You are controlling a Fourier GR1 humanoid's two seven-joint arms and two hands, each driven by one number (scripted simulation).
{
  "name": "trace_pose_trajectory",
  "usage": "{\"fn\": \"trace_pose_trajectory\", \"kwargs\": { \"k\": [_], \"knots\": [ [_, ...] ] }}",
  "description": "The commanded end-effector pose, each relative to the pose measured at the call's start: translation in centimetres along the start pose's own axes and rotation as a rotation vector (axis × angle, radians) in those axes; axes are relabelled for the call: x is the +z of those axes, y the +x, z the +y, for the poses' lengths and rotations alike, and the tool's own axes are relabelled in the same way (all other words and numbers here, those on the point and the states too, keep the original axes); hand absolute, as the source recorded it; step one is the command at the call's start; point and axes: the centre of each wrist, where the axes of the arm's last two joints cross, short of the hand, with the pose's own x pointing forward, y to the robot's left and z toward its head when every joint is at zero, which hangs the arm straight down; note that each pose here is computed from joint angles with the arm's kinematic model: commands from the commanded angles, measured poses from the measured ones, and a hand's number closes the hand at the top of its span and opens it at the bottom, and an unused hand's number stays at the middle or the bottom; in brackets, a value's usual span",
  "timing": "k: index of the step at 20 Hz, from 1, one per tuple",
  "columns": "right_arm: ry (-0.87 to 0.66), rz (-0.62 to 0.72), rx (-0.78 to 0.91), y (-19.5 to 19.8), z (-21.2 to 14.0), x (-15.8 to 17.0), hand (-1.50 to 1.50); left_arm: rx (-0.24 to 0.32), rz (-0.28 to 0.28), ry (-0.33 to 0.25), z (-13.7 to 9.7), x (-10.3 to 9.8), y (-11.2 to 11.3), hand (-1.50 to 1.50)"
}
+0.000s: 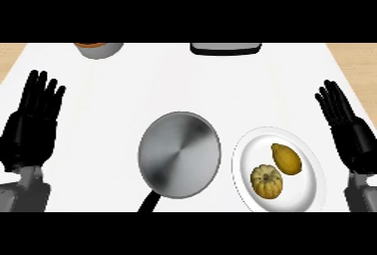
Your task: Pick the lemon from the plate and place it in the pan
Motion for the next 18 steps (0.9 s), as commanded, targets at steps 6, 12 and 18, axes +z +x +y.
{"fn": "trace_pose_trajectory", "kwargs": {
  "k": [6,12,18],
  "knots": [
    [-0.012,0.055,-0.208,1.2,-0.7,-3.5,-1.5,-0.559,0.183,-0.154,2.7,3.4,-5.0,0.0],
    [-0.377,0.47,0.107,-0.4,-8.8,3.8,-1.5,-0.561,0.268,-0.155,2.8,5.3,-5.4,0.0],
    [-0.083,0.526,0.509,2.6,-11.4,5.4,-1.5,-0.551,0.261,-0.146,2.1,6.2,-7.0,0.0]
  ]
}}
